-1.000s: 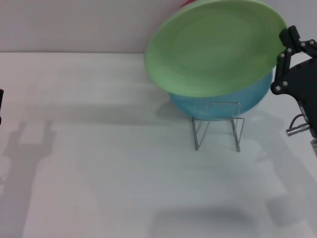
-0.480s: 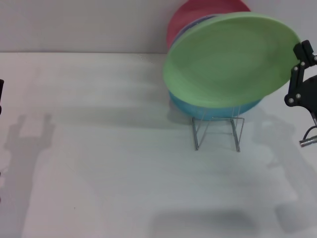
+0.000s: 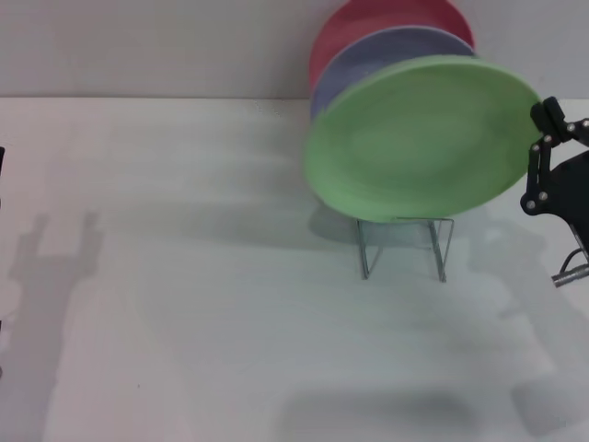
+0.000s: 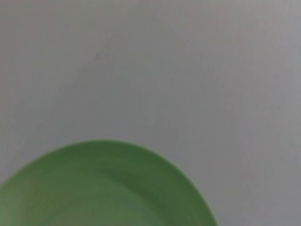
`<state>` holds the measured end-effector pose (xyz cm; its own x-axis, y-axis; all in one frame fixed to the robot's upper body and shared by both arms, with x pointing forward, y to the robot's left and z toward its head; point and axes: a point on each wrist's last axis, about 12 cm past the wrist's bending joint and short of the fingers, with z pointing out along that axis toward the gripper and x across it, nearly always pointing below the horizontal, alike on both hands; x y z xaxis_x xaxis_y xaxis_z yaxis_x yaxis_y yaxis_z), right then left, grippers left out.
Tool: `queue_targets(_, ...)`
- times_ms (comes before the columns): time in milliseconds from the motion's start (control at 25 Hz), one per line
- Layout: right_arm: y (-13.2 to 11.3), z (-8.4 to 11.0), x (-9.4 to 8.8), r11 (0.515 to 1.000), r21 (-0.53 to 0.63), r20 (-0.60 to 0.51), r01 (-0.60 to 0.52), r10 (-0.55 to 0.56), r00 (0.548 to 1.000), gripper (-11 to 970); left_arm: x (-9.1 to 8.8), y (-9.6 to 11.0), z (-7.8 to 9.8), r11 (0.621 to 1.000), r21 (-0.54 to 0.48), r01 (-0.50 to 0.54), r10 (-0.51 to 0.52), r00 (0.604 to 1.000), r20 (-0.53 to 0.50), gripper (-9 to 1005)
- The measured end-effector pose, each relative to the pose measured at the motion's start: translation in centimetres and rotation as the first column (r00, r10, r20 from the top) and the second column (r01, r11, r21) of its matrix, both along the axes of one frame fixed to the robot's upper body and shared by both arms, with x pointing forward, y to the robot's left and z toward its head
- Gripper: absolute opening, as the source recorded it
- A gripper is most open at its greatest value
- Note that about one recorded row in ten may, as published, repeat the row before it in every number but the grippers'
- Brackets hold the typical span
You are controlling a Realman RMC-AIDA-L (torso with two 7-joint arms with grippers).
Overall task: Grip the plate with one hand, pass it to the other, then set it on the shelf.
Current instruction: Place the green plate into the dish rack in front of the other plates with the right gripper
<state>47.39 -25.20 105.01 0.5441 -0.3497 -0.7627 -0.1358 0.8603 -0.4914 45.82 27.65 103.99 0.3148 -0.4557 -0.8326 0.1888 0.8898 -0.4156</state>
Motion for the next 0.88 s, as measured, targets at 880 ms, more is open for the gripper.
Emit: queue_targets(880, -0.4, -2.0, -0.8, 0.999, -0.044, -0.130, 0.026, -0.031, 0.991, 12, -0.2, 0.1, 0.4, 1.000, -0.020, 0.008, -0.007, 0.999, 0.035, 718)
